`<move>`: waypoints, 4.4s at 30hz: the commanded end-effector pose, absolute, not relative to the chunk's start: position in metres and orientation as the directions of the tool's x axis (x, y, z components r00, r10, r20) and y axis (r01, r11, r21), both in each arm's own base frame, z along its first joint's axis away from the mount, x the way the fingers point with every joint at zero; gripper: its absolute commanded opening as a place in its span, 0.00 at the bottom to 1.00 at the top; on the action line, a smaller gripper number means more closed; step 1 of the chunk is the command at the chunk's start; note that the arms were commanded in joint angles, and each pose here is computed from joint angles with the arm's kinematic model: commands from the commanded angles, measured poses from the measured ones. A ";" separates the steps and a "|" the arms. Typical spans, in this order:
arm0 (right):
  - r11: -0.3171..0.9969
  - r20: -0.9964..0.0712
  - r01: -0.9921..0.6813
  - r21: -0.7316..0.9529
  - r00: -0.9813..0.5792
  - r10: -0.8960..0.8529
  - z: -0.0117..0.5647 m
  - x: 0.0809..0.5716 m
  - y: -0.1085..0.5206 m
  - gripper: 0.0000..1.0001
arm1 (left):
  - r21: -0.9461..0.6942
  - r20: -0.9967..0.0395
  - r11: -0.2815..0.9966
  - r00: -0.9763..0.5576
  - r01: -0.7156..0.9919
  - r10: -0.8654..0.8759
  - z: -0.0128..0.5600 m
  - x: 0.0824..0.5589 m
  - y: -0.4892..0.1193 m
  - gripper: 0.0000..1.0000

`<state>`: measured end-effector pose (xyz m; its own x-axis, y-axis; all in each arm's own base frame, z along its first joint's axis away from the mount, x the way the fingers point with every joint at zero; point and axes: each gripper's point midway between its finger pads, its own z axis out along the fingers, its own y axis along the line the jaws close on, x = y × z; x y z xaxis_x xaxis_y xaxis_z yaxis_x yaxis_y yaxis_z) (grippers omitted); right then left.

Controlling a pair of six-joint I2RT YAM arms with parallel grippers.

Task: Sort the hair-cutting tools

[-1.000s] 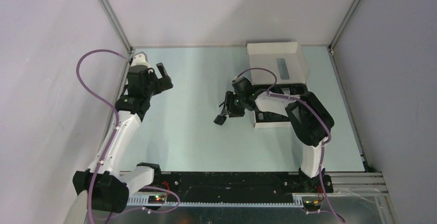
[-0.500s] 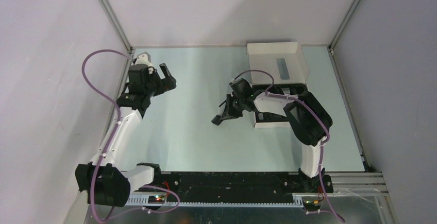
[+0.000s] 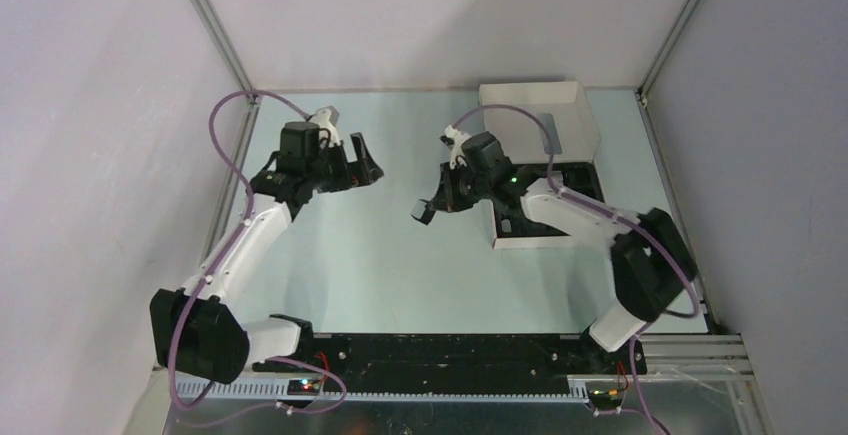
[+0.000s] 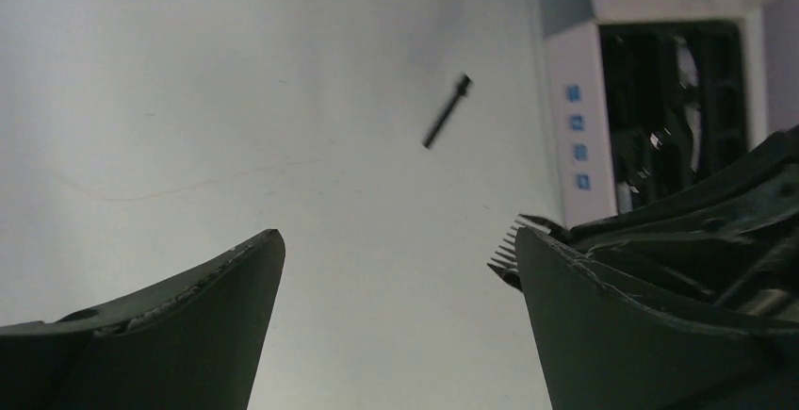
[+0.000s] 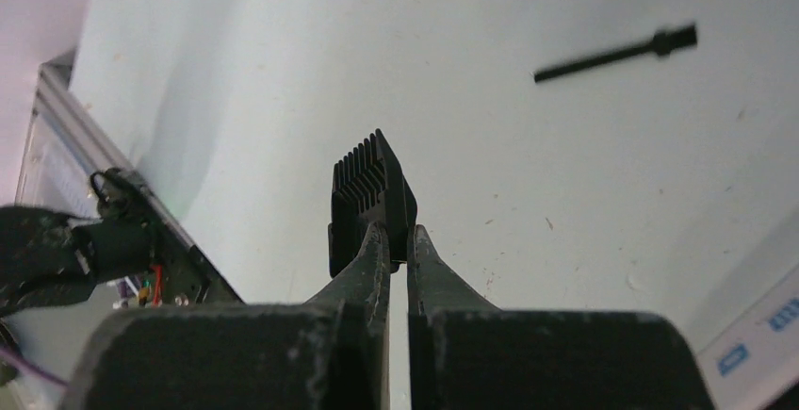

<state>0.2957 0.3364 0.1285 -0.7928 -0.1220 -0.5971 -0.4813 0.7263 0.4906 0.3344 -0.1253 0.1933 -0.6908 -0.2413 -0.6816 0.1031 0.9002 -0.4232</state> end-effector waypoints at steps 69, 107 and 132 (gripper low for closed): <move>0.366 -0.997 -0.930 0.040 -0.062 -0.049 0.342 0.206 0.271 0.00 | -0.509 -0.852 0.116 -0.519 0.853 0.072 0.328 0.181 -0.293 0.71; 0.522 -0.960 -0.806 0.279 -0.250 0.127 0.347 0.235 0.253 0.69 | 0.056 -0.943 0.734 -0.206 0.677 0.262 0.285 0.260 -0.245 0.00; 0.792 -0.747 -0.250 0.557 -0.568 0.346 0.253 0.285 0.163 0.81 | 0.608 -0.520 0.583 -0.285 0.540 0.806 0.114 0.276 -0.253 0.00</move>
<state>0.2811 0.1850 0.2556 -0.5987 0.2887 -0.7471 -0.3267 0.7636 0.5569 0.2743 -0.2544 0.1247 -0.2365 0.7987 -0.5533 0.5630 0.5768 0.5919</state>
